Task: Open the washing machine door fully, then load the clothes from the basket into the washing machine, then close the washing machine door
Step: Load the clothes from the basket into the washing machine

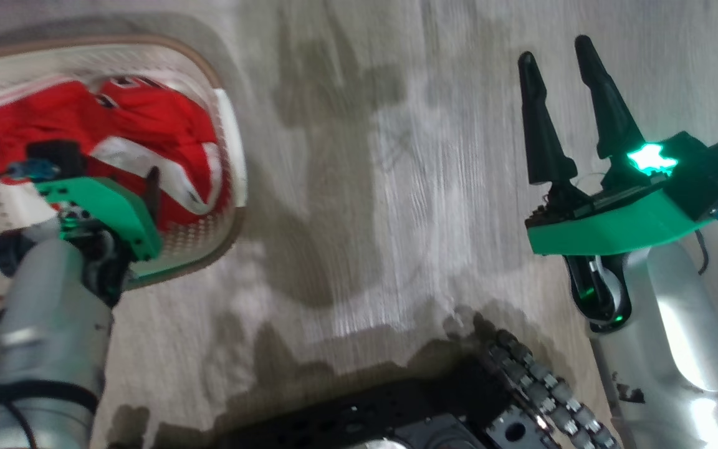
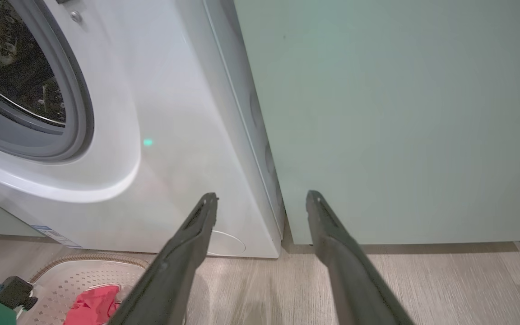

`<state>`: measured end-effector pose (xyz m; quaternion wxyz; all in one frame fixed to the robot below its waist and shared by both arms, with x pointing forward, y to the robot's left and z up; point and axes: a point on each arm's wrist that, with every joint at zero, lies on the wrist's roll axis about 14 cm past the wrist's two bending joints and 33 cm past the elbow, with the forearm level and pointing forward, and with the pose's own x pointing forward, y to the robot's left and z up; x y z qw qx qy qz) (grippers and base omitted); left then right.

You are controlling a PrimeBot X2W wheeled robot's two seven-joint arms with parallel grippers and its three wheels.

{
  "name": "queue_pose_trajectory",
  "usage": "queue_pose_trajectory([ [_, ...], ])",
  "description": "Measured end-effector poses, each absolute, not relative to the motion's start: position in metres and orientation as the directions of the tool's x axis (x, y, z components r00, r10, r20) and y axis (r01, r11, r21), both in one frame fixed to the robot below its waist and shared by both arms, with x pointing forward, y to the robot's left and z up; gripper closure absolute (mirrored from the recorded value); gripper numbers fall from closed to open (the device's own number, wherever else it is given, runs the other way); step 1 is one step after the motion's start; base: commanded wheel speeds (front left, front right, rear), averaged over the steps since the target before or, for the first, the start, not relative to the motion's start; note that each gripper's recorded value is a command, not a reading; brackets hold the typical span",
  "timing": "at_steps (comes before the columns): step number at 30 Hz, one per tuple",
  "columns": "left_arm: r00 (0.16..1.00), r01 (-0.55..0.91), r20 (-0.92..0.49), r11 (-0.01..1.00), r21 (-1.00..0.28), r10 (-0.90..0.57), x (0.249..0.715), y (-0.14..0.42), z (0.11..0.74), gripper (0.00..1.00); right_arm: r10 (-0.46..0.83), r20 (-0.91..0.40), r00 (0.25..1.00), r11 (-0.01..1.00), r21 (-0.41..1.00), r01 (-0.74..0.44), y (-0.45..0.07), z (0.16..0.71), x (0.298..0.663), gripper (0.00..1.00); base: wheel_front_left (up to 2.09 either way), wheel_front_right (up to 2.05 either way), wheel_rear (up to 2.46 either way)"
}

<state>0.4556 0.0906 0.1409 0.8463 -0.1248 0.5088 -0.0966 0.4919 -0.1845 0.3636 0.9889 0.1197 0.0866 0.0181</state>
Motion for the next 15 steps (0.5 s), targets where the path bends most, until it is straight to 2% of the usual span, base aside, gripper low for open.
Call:
queue_pose_trajectory([
  [7,0.362,-0.012,-0.889,0.952,-0.307,-0.282,0.446,0.089,0.092,0.00,0.028,-0.234,0.972,0.971,0.237,0.029,-0.197,0.334,0.488,0.00,0.00,0.00,0.00],
  [15,0.300,-0.047,-0.915,0.954,-0.295,-0.268,0.448,0.092,0.054,0.00,0.028,-0.283,0.959,0.973,0.226,0.039,-0.200,0.310,0.485,0.00,0.00,0.00,0.00],
])
